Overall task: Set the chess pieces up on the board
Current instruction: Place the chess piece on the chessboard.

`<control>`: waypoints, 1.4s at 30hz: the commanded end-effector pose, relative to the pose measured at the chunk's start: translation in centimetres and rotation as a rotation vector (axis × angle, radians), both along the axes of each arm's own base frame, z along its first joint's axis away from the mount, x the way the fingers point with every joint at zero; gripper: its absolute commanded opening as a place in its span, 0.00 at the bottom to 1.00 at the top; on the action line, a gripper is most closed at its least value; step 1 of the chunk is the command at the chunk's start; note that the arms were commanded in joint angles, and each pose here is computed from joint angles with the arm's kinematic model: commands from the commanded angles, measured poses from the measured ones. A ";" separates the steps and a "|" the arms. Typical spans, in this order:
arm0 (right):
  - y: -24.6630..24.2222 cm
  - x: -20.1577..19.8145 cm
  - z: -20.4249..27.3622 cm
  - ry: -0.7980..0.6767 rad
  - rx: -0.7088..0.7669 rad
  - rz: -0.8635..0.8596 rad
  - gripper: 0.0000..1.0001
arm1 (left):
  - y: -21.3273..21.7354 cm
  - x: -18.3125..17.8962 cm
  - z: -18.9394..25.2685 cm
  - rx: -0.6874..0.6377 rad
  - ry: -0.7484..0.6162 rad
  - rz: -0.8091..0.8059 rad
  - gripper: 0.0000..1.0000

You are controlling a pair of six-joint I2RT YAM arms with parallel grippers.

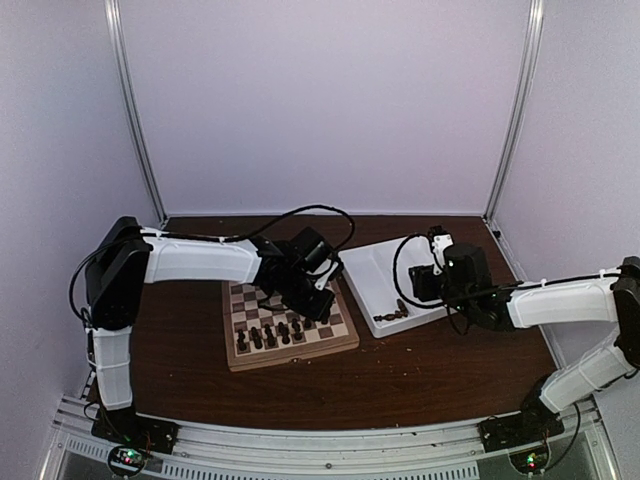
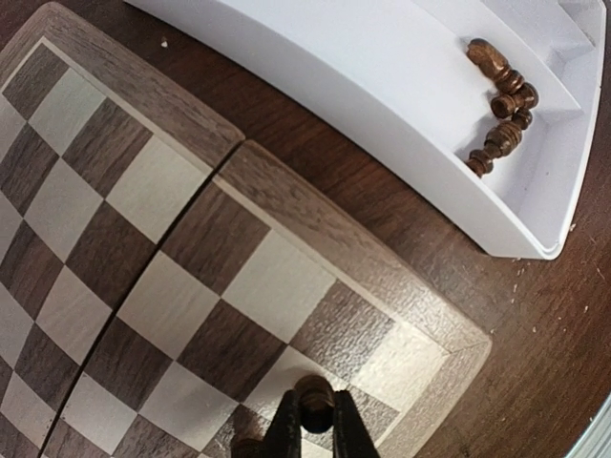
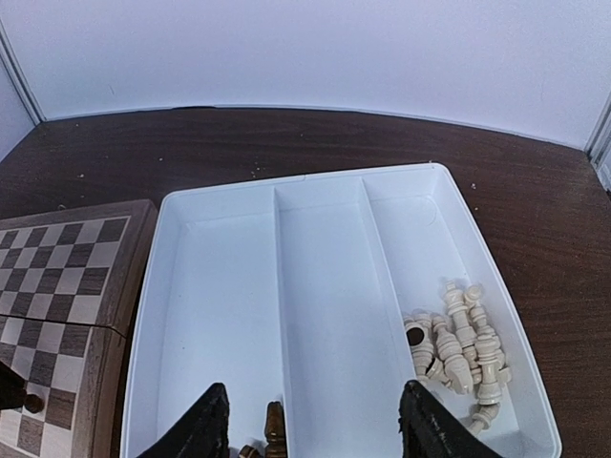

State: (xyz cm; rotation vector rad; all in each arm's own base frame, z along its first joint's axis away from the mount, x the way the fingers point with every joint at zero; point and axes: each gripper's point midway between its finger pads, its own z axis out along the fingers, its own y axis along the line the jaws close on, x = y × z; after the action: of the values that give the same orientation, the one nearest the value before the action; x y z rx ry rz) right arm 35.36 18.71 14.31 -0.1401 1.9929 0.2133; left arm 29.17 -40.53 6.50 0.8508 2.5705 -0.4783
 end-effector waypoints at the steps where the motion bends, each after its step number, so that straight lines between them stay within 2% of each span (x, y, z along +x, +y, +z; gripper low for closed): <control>1: 0.3 0.7 0.7 -0.015 0.028 -0.004 0.59 | -0.3 0.5 2.0 -0.031 -0.066 -0.006 0.04; 25: 0.9 0.8 0.6 -0.003 0.037 0.024 0.60 | 0.3 0.3 1.7 0.000 -0.063 -0.010 0.08; 32: 0.9 0.7 0.6 -0.003 0.038 0.028 0.60 | 0.3 0.1 1.4 0.001 -0.053 -0.010 0.15; 37: 1.0 0.8 0.6 0.000 0.038 0.031 0.60 | 0.2 0.1 1.7 -0.007 -0.051 -0.017 0.30; 42: 1.2 0.8 0.5 0.002 0.037 0.040 0.61 | -0.3 0.0 2.7 -0.033 -0.058 -0.026 0.33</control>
State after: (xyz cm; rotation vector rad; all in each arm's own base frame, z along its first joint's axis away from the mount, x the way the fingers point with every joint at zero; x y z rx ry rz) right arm 35.48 19.52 13.94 -0.1693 2.0094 0.2529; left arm 29.29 -39.94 6.26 0.8686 2.5629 -0.4302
